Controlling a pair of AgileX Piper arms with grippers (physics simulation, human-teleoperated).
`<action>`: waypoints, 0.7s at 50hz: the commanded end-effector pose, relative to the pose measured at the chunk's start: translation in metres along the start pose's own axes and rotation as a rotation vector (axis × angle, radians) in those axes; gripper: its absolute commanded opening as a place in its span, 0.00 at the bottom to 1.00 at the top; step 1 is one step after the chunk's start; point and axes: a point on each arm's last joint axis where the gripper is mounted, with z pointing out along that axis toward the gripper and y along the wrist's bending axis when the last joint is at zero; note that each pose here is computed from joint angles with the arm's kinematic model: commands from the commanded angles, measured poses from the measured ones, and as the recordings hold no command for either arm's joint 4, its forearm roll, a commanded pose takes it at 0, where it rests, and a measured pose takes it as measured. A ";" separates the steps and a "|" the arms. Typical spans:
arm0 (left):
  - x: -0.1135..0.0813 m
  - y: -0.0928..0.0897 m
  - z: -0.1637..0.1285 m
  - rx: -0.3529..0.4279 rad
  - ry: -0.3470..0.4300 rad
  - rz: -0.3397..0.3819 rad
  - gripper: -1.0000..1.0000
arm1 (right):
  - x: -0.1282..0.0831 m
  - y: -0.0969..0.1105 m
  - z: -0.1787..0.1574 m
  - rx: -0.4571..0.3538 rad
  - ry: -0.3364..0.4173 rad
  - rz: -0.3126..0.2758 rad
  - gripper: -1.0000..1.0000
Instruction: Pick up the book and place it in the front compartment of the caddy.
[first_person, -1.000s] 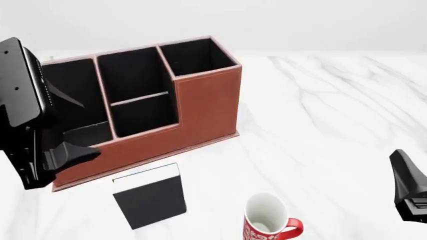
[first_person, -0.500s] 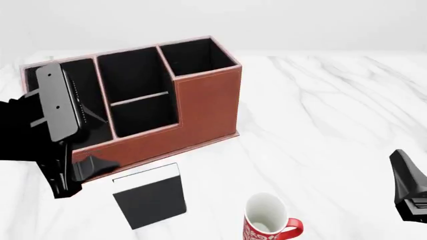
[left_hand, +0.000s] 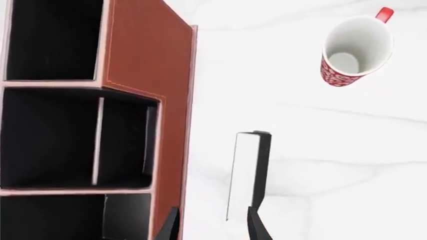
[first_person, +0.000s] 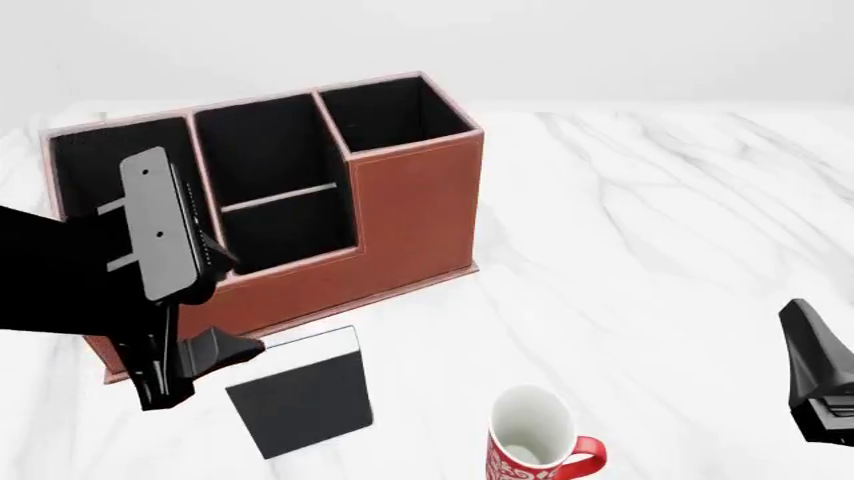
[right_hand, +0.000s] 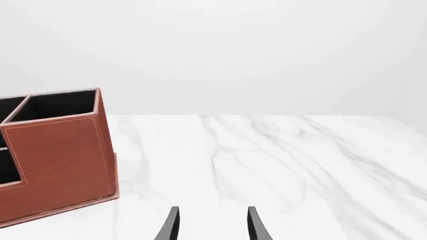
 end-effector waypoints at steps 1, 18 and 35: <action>-0.003 -0.005 0.005 0.020 -0.002 0.010 1.00 | 0.000 0.000 0.000 0.000 0.000 0.001 1.00; -0.009 -0.010 0.016 0.044 -0.009 0.019 1.00 | 0.000 0.000 0.000 0.000 0.000 0.001 1.00; -0.013 -0.016 0.032 0.068 -0.009 0.021 1.00 | 0.000 0.000 0.000 0.000 0.000 0.001 1.00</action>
